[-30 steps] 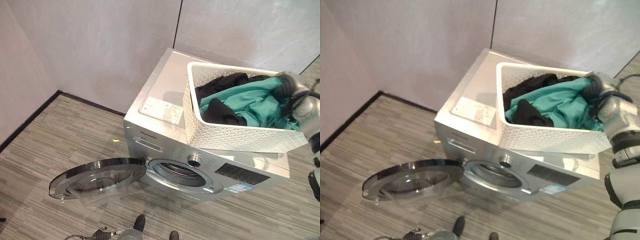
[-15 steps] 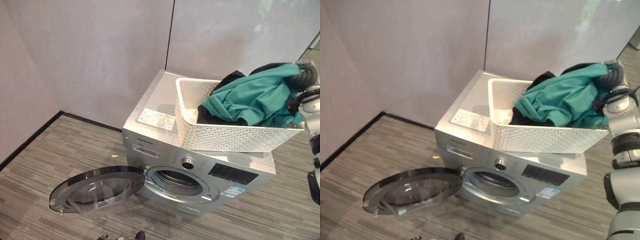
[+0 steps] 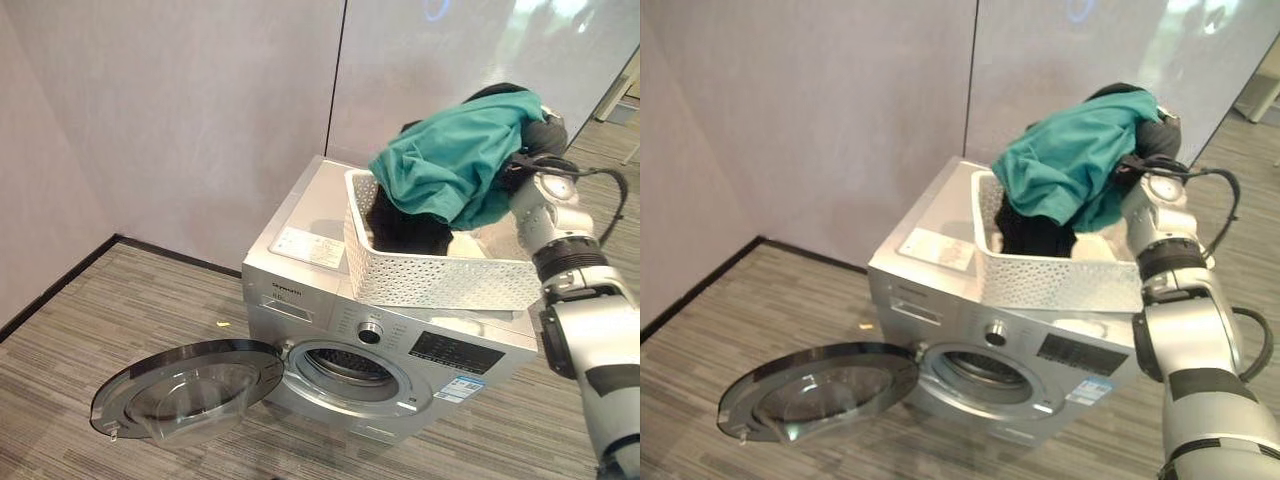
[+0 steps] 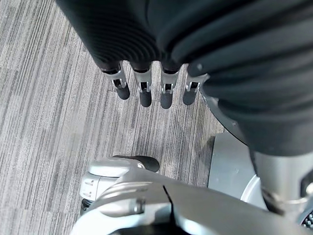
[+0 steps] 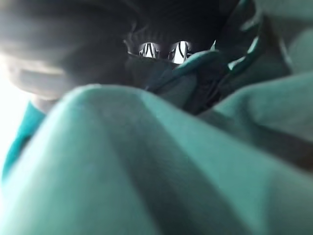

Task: Grab the laundry basket,head to the washer,open it,put in the laundry and shut it.

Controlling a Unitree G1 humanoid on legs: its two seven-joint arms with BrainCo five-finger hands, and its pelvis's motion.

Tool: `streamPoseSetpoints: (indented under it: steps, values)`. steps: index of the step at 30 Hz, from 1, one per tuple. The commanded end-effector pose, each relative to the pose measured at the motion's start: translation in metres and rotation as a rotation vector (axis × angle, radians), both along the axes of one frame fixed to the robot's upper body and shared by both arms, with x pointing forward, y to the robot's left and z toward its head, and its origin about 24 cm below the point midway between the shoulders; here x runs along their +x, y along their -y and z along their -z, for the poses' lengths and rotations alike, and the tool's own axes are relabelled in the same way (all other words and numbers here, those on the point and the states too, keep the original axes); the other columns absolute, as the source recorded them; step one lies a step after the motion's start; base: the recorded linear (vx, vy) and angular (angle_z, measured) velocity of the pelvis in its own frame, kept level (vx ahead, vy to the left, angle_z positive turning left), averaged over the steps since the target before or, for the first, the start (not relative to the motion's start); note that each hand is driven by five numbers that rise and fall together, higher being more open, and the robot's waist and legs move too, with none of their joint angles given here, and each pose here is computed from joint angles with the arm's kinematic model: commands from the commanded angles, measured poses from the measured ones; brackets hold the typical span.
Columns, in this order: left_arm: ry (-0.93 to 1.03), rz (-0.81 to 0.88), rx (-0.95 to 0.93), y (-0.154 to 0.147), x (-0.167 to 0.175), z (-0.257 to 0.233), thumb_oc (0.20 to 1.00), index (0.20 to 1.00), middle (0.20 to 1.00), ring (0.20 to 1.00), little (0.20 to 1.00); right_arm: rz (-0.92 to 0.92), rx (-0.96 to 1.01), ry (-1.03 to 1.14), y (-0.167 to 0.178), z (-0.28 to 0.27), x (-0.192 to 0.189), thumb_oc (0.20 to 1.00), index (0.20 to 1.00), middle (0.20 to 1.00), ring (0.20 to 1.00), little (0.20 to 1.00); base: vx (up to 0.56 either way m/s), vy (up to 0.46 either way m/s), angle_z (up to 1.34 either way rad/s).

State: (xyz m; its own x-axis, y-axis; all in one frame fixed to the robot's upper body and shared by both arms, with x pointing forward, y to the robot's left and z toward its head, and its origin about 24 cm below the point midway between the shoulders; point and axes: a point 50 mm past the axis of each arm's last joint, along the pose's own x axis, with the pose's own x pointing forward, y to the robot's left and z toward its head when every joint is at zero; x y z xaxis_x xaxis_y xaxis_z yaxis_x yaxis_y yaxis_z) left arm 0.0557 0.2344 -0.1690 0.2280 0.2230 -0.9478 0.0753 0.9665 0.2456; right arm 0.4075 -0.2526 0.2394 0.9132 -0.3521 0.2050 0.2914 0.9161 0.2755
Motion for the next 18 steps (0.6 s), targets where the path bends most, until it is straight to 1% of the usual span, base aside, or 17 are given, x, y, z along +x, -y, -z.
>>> streamPoseSetpoints:
  steps: [1,2,5,7,8,9,11,13,14,17,18]
  values:
    - [-0.081,0.002,0.038,-0.002,-0.018,0.002,1.000,1.000,1.000,1.000,1.000,0.014,0.076,0.383,-0.010,-0.096,-0.014,0.200,0.200,0.200,0.200,0.200,0.00,0.000,0.00]
    - [-0.081,0.002,0.038,-0.002,-0.018,0.002,1.000,1.000,1.000,1.000,1.000,0.014,0.076,0.383,-0.010,-0.096,-0.014,0.200,0.200,0.200,0.200,0.200,0.00,0.000,0.00]
    - [-0.080,-0.011,0.041,-0.005,-0.019,0.001,1.000,1.000,1.000,1.000,1.000,0.005,-0.092,0.346,-0.014,-0.099,-0.014,0.200,0.200,0.200,0.200,0.200,0.00,0.000,0.00]
    - [-0.082,-0.018,0.044,-0.006,-0.020,0.001,1.000,1.000,1.000,1.000,1.000,0.025,-0.102,0.325,-0.006,-0.098,-0.015,0.200,0.200,0.200,0.200,0.200,0.00,0.000,0.00]
    - [-0.089,-0.024,0.050,-0.010,-0.023,0.000,1.000,1.000,1.000,1.000,1.000,0.032,-0.244,0.258,-0.002,-0.094,-0.014,0.200,0.200,0.200,0.200,0.200,0.00,0.000,0.00]
    - [-0.089,-0.024,0.050,-0.010,-0.023,0.000,1.000,1.000,1.000,1.000,1.000,0.032,-0.244,0.258,-0.002,-0.094,-0.014,0.200,0.200,0.200,0.200,0.200,0.00,0.000,0.00]
    - [-0.095,-0.028,0.047,-0.010,-0.026,0.000,1.000,1.000,1.000,1.000,1.000,0.074,-0.318,0.184,0.010,-0.085,-0.013,0.200,0.200,0.200,0.200,0.200,0.00,0.000,0.00]
    - [-0.106,-0.026,0.049,-0.013,-0.030,0.000,1.000,1.000,1.000,1.000,1.000,0.105,-0.548,0.028,0.028,-0.075,-0.013,0.200,0.200,0.200,0.200,0.200,0.00,0.000,0.00]
    - [-0.108,-0.025,0.052,-0.014,-0.031,0.000,1.000,1.000,1.000,1.000,1.000,0.133,-0.605,-0.023,0.037,-0.072,-0.015,0.200,0.200,0.200,0.200,0.200,0.01,0.007,0.06]
    - [-0.113,-0.011,0.056,-0.016,-0.032,-0.001,1.000,1.000,1.000,1.000,1.000,0.149,-0.750,-0.122,0.049,-0.068,-0.018,0.200,0.200,0.200,0.200,0.200,0.01,0.003,0.01]
    - [-0.114,-0.009,0.056,-0.018,-0.032,-0.001,1.000,1.000,1.000,1.000,1.000,0.145,-0.825,-0.159,0.052,-0.069,-0.019,0.200,0.200,0.200,0.200,0.200,0.01,0.001,-0.05]
